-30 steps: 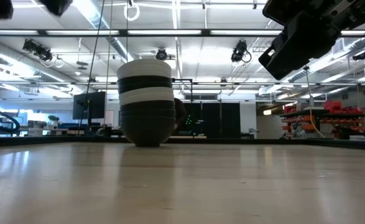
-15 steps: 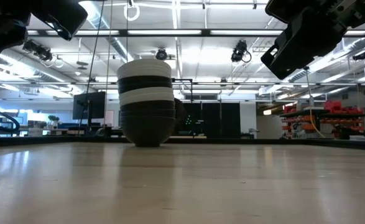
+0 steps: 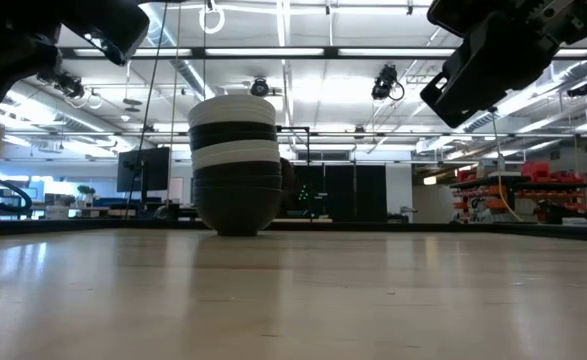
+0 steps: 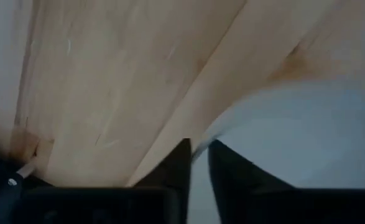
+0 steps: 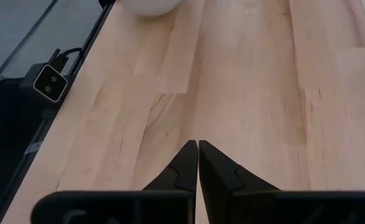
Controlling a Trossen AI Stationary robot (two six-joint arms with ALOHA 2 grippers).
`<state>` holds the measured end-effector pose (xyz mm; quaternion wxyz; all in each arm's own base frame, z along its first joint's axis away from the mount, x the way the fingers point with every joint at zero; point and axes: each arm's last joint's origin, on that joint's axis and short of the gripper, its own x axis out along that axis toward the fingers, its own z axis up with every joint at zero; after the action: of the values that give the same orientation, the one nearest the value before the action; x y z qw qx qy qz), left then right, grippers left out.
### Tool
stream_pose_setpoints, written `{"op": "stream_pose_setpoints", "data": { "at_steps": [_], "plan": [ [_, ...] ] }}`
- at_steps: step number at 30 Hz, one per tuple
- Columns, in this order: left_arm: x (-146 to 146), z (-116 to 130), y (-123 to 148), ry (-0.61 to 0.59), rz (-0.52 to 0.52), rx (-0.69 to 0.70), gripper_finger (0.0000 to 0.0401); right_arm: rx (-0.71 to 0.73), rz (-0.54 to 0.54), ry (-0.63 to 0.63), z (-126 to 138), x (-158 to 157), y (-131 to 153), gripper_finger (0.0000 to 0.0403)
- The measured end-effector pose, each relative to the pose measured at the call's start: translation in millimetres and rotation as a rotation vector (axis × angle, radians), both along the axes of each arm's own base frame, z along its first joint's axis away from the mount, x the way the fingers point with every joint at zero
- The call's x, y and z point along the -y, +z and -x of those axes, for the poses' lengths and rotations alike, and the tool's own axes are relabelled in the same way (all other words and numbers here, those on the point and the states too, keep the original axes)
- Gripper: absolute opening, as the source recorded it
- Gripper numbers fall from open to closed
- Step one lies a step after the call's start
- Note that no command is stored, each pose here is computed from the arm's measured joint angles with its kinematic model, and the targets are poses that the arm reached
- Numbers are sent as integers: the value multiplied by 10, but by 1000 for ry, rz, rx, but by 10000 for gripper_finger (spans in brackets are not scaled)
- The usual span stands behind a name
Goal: Nest bowls inside each other
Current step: Stack the white bowl on top of the stacked white bowl
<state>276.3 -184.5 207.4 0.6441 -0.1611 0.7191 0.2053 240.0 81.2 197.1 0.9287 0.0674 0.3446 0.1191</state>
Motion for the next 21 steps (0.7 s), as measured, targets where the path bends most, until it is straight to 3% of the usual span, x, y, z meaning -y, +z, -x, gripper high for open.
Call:
{"op": "stream_pose_setpoints", "data": {
  "at_steps": [4, 9, 13, 21],
  "plan": [
    [5, -9, 1, -3, -4, 14, 11, -3, -8, -5, 1, -2, 1, 23],
    [5, -19, 1, -34, -4, 26, 23, -3, -8, 14, 17, -50, 1, 23],
    [-16, -40, 0, -67, 2, 30, 9, -3, -10, 28, 34, -95, 1, 23],
    [-250, -115, 44, -97, 3, -2, 5, -5, -12, 27, 44, -121, 1, 23]
  ]
}}
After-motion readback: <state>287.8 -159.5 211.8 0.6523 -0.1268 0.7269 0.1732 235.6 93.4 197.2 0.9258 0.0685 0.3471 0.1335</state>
